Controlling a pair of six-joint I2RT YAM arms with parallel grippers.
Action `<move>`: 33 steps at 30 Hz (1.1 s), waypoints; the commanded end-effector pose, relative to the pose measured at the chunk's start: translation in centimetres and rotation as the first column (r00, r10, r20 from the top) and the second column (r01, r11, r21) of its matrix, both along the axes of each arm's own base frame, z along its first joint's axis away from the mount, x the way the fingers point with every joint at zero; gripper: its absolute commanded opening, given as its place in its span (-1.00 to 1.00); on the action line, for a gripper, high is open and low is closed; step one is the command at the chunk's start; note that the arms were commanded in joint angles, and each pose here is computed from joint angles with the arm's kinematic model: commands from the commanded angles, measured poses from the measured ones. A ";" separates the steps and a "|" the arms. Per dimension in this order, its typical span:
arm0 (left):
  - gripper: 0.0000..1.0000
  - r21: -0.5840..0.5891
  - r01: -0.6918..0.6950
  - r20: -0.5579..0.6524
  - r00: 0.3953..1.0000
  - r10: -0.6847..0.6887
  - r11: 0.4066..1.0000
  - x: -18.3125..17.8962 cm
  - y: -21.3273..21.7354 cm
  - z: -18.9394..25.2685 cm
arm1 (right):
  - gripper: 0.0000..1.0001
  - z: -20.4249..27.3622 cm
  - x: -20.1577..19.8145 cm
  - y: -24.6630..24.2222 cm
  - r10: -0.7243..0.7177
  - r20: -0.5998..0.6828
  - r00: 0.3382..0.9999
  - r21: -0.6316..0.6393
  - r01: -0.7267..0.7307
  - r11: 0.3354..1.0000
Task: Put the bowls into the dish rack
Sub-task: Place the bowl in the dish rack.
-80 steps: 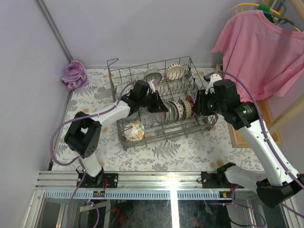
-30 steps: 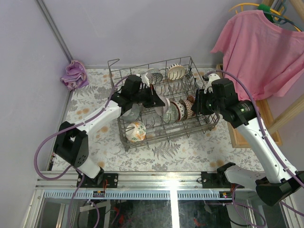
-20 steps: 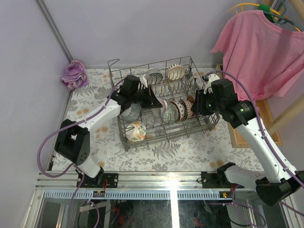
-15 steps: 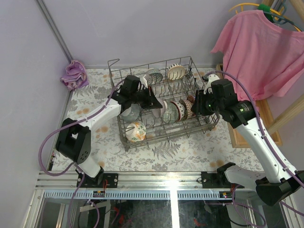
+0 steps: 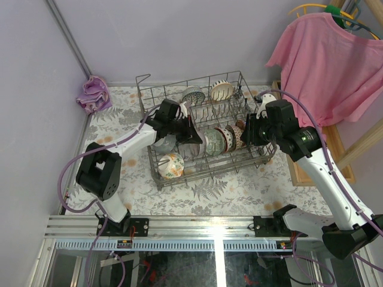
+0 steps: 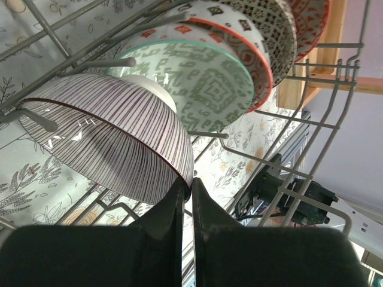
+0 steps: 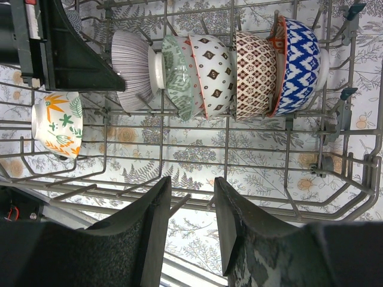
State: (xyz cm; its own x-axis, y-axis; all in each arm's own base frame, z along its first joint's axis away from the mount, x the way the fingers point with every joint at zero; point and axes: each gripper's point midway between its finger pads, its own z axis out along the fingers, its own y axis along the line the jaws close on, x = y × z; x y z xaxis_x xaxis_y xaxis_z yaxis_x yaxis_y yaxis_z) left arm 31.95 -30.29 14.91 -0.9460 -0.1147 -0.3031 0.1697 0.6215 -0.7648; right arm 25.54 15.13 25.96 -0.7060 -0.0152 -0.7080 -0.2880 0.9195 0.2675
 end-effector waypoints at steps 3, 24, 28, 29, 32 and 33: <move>-0.98 -0.023 0.058 -0.081 0.995 -0.060 0.998 -2.1 -0.3 -0.3 | -0.17 0.9 0.2 0.3 0.004 0.034 0.999 0.031 -0.005 0.999; -0.88 0.014 0.048 -0.107 0.993 -0.046 0.999 -1.8 -0.1 -1.2 | -0.17 1.3 0.2 0.3 0.009 0.042 0.999 0.033 -0.011 0.999; -0.60 0.021 0.048 -0.105 0.993 -0.046 0.999 -1.8 0.0 -1.2 | -0.16 1.3 0.2 0.3 0.011 0.042 0.999 0.034 -0.013 0.999; -0.53 0.023 0.047 -0.103 0.994 -0.044 0.999 -1.7 0.0 -1.1 | -0.16 1.2 0.2 0.4 0.012 0.040 0.999 0.033 -0.014 0.999; -0.43 0.023 0.047 -0.101 0.994 -0.045 0.999 -1.7 -0.1 -1.0 | -0.16 1.2 0.2 0.3 0.012 0.041 0.999 0.034 -0.014 0.999; -0.41 0.023 0.046 -0.101 0.994 -0.043 0.999 -1.7 -0.1 -0.9 | -0.17 1.2 0.2 0.3 0.012 0.040 0.999 0.033 -0.013 0.999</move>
State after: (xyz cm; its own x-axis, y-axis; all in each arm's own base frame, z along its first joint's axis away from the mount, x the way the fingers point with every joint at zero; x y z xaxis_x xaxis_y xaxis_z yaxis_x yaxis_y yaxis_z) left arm 30.97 -29.82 13.03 -0.9658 -0.0865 -0.2445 0.1299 0.6545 -0.7448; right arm 25.68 15.22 25.95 -0.7027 -0.0132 -0.7113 -0.2899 0.9184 0.2693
